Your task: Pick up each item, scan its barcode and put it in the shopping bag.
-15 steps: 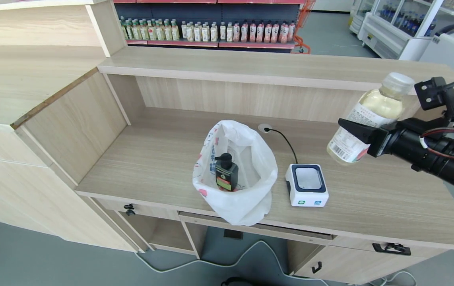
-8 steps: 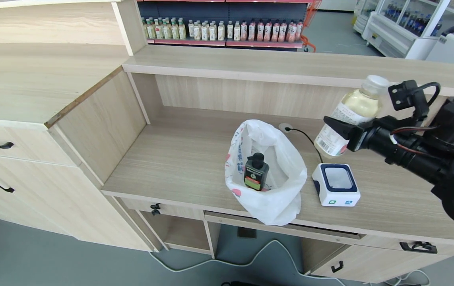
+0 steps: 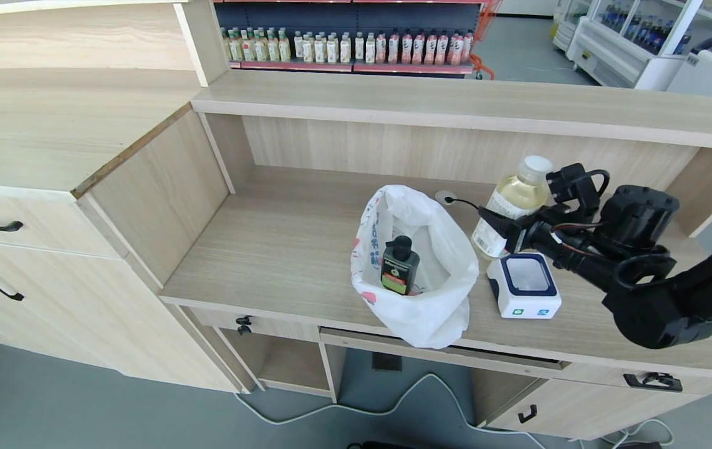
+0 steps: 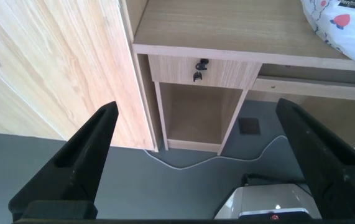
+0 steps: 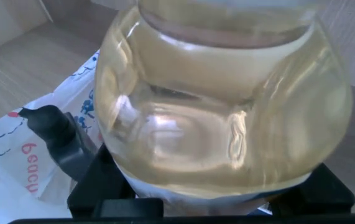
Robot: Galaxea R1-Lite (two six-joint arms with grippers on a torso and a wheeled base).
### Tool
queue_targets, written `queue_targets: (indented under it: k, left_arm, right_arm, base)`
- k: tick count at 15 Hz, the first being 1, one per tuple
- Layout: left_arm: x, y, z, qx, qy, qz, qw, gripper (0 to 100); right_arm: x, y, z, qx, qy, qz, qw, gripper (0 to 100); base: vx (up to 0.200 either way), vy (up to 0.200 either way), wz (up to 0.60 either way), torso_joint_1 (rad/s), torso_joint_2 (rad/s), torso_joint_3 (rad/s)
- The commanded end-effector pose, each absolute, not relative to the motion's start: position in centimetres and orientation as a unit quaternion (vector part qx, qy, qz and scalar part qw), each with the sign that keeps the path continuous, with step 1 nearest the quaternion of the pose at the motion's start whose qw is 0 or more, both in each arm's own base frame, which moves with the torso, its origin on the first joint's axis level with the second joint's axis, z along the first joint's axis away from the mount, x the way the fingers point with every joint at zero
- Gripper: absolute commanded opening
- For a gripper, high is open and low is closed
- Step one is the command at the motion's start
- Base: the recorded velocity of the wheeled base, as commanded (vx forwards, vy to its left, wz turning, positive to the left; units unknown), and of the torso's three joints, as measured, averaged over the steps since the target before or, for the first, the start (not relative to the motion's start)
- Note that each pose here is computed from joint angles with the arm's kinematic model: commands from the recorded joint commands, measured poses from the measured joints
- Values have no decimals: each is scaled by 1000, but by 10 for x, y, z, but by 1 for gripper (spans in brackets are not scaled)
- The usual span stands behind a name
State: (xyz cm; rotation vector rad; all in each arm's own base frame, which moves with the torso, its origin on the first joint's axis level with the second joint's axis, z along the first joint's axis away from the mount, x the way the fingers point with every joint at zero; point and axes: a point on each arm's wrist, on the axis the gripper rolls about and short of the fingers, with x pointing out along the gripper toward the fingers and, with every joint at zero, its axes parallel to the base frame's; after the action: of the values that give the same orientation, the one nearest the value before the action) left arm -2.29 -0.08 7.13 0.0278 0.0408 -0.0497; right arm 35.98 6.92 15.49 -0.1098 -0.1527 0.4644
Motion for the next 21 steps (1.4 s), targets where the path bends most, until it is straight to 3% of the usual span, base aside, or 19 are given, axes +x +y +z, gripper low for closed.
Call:
queue_targets:
  k: [1,21]
  left_arm:
    - [-23,-1,71,14,20,-26,999,100]
    - [-23,-1,71,14,20,-26,999,100]
  right_arm:
    - [370,78,135,-53,-63,241,967,0]
    - [409,101,88,-81,-94,336,934,0]
  base:
    - [0,0,0,0,0,0]
    - [0,0,0,0,0,0]
